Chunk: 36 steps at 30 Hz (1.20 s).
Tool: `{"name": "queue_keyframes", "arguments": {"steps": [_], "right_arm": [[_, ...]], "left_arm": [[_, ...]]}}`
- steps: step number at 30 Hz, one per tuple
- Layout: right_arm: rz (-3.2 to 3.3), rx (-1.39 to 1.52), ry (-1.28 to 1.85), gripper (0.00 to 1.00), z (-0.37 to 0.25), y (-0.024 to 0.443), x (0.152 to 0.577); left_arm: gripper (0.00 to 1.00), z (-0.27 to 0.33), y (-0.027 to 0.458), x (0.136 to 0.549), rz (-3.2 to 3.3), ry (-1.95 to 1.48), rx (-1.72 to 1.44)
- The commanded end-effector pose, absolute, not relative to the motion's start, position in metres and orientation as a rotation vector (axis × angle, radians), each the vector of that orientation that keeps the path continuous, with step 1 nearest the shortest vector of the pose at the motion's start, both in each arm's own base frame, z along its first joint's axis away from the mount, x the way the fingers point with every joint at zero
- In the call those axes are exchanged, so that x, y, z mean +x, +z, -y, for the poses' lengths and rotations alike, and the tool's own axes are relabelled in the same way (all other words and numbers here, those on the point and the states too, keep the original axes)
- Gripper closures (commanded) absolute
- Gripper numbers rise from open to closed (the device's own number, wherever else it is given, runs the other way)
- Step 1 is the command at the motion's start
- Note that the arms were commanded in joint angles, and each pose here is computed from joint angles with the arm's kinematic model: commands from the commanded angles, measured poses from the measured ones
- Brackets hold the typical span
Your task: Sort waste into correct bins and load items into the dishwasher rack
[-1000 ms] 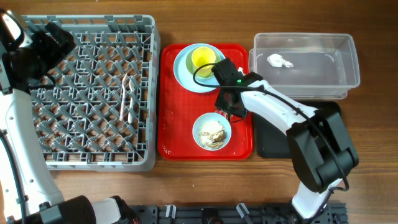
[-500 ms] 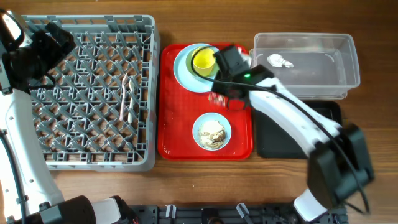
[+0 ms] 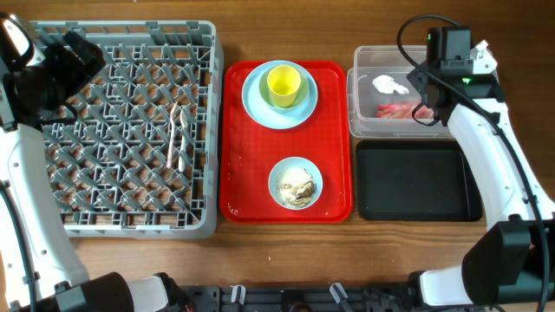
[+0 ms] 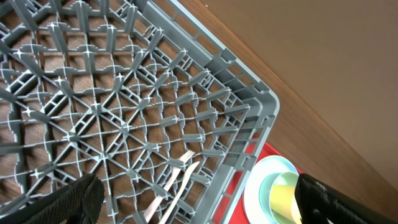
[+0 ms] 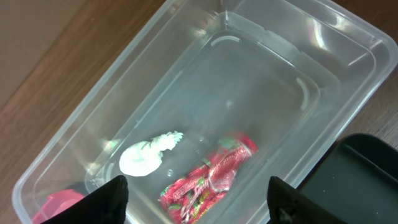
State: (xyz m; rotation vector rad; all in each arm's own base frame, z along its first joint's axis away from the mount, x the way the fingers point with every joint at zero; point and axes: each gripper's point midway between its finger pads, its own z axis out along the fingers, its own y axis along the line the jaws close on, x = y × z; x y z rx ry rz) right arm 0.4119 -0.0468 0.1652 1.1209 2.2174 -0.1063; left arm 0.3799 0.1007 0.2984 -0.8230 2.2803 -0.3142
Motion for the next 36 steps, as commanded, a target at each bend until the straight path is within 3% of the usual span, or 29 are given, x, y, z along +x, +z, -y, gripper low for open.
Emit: {"name": "queue_keyframes", "arguments": {"steps": [1,4,8,17,20,24,26,27,29,32,33,36], "right_arm": [[-2.21,0.969,-0.149,0.08,0.052,0.189,0.413],[-2.136,0.88,-0.107,0.0,0.051,0.237,0.399],[-2.025,0.861,-0.051,0.0,0.052,0.284,0.377],[-2.045,0.864,-0.061,0.0,0.052,0.277,0.381],[-2.045,0.864,-0.061,0.0,0.052,0.277,0.381],[-2.044,0.864,-0.06,0.0,0.052,0.277,0.381],[-2.045,0.864,-0.061,0.0,0.052,0.277,0.381],[-2.044,0.864,-0.06,0.0,0.052,0.277,0.381],[-2.044,0.864,-0.06,0.0,0.052,0.277,0.381],[-2.045,0.864,-0.061,0.0,0.052,0.277,0.381],[-2.045,0.864,-0.061,0.0,0.052,0.277,0.381],[-2.044,0.864,-0.06,0.0,0.052,0.277,0.381]], "left_arm": [[0.0,-0.102,0.302,0.381,-2.268,-0.323,-0.826],[0.0,-0.102,0.302,0.381,-2.268,-0.323,-0.826],[0.0,-0.102,0.302,0.381,-2.268,-0.323,-0.826],[0.0,-0.105,0.309,0.388,-2.232,-0.321,-0.806],[0.0,-0.053,0.312,0.38,-2.265,-0.733,-0.865],[0.0,-0.032,0.317,0.375,-2.284,-0.886,-0.823],[0.23,0.015,0.315,0.353,-2.392,-1.109,-0.753],[0.46,0.041,0.306,0.339,-2.497,-1.109,-0.641],[0.69,0.101,0.282,0.318,-2.699,-1.016,-0.398],[0.78,0.187,0.245,0.281,-2.896,-0.841,-0.059],[0.74,0.228,0.216,0.264,-2.952,-0.652,-0.017],[0.62,0.273,0.184,0.237,-2.99,-0.466,0.094]]}}
